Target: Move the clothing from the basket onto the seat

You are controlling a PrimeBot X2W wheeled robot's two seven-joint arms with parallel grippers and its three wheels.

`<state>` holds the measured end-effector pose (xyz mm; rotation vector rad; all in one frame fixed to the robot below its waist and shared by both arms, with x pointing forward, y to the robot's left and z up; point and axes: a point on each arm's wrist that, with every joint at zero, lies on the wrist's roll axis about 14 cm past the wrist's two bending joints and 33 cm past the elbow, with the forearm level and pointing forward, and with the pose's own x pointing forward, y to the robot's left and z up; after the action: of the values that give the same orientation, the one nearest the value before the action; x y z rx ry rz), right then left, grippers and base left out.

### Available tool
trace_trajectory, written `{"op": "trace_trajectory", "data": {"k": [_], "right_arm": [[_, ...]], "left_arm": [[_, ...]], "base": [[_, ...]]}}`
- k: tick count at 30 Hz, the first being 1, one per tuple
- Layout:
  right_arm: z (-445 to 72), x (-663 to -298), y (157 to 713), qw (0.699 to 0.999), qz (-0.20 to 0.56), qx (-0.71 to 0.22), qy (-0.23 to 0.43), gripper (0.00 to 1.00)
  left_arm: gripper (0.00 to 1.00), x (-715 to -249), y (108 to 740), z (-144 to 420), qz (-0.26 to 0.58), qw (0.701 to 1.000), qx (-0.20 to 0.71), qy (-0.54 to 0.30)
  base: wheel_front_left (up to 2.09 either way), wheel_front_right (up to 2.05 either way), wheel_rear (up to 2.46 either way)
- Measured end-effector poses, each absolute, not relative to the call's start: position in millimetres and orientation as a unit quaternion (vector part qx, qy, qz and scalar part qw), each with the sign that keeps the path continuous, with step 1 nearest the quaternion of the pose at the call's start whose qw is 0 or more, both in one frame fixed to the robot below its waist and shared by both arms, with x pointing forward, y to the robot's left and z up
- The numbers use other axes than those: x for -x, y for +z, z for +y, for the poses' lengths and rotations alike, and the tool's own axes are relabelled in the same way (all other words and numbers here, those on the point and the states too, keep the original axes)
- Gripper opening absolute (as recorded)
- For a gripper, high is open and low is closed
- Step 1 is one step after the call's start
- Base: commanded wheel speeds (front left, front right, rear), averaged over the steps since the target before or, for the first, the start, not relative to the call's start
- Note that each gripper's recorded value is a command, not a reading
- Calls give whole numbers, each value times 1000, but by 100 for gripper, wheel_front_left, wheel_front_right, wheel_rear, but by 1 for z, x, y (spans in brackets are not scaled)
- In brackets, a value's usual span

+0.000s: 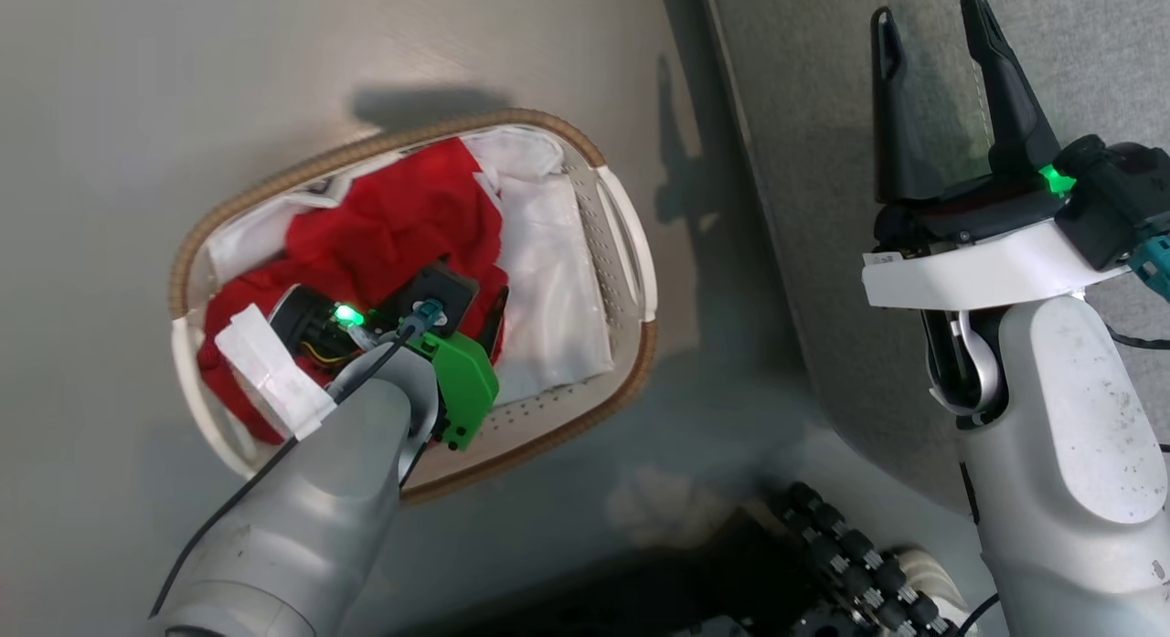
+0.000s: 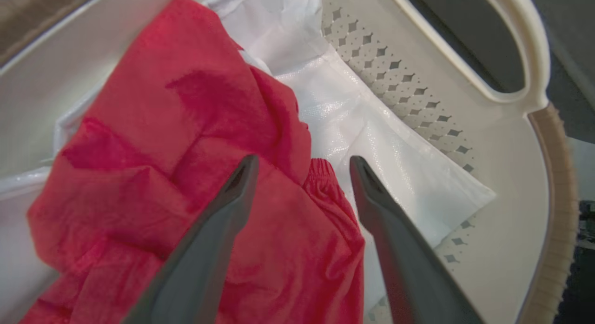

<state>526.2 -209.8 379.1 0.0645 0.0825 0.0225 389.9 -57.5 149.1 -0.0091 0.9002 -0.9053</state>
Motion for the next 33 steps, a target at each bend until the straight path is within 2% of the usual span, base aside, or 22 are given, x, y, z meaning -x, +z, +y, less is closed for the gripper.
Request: {"op": "trace_trajectory", "data": {"k": [5, 12, 13, 14, 15, 16, 26, 33], "right_arm": [[-220, -525, 368, 998, 52, -26, 3, 100], [-233, -518, 358, 998, 68, -12, -11, 100], [-234, -517, 357, 997, 70, -10, -12, 100], [-236, -517, 356, 997, 72, -9, -14, 100], [-237, -516, 355, 997, 73, -8, -15, 100], [-238, -516, 355, 997, 74, -7, -16, 100], [-236, -515, 367, 998, 64, -10, -15, 100], [-234, -505, 380, 998, 65, 2, -13, 100]], "left_arm": [[100, -386, 126, -71, 438, 790, 13, -429], [100, -392, 101, -76, 450, 796, 10, -405], [85, -393, 99, -76, 452, 797, 9, -400], [43, -393, 96, -75, 455, 798, 9, -395], [25, -394, 95, -75, 455, 799, 7, -392], [0, -394, 93, -74, 456, 800, 4, -389], [0, -397, 104, -67, 456, 805, 2, -379], [0, -399, 142, -73, 422, 818, 19, -390]], "base": [[0, 0, 0], [0, 0, 0], [0, 0, 0], [0, 0, 0], [0, 0, 0], [0, 0, 0], [0, 0, 0], [0, 0, 0]]}}
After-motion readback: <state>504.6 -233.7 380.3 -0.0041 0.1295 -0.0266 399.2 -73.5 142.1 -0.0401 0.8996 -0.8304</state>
